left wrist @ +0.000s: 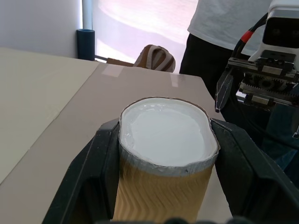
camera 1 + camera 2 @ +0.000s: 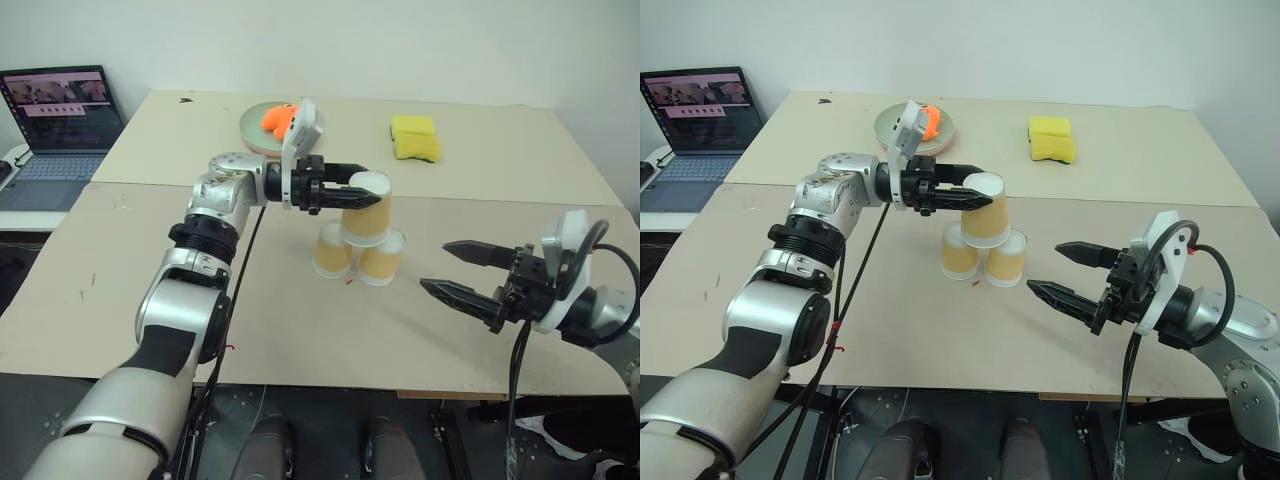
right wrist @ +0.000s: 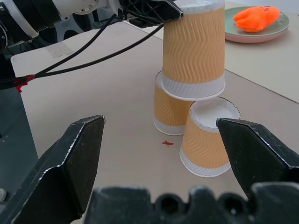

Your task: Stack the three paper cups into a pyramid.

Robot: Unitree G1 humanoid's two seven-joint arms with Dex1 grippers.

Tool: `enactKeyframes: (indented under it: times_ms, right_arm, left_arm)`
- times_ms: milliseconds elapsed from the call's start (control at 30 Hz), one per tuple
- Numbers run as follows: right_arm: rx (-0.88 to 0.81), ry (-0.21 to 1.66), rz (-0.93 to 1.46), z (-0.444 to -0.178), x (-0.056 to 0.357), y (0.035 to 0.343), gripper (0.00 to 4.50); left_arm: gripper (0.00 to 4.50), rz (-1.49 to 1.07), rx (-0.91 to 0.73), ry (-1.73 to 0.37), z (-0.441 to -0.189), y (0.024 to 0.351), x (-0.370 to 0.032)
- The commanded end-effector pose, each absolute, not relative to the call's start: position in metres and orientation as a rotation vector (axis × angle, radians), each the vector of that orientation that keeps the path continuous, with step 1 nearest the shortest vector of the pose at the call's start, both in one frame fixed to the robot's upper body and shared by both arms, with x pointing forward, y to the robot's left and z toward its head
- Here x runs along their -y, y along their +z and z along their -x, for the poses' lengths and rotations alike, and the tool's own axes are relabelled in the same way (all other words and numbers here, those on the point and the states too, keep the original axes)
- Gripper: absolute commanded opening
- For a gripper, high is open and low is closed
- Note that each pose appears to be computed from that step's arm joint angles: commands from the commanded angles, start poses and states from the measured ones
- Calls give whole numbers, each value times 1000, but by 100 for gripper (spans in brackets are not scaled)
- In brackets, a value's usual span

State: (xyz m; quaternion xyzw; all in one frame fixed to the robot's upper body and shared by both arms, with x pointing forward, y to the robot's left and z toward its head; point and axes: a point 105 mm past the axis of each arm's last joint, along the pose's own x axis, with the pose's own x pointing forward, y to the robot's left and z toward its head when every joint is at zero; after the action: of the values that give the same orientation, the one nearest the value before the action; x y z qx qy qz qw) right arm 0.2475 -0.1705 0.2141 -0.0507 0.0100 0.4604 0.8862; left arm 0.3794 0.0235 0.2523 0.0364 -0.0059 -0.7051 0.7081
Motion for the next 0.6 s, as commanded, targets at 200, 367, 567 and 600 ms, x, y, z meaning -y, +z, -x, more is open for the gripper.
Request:
enactKeyframes:
  times_ms: [200, 367, 567, 600]
  right_arm:
    - [27, 958, 126, -243, 170, 225, 450]
    - [30, 958, 125, -245, 169, 226, 450]
    - [35, 963, 125, -245, 170, 228, 450]
    - [37, 962, 125, -245, 170, 229, 450]
  left_arm:
    - [246, -129, 50, -1556, -381, 255, -20]
    - [391, -125, 87, -1509, -387, 261, -18]
    - [446, -149, 177, -1519, -378, 279, -26]
    - [446, -135, 216, -1525, -373, 288, -29]
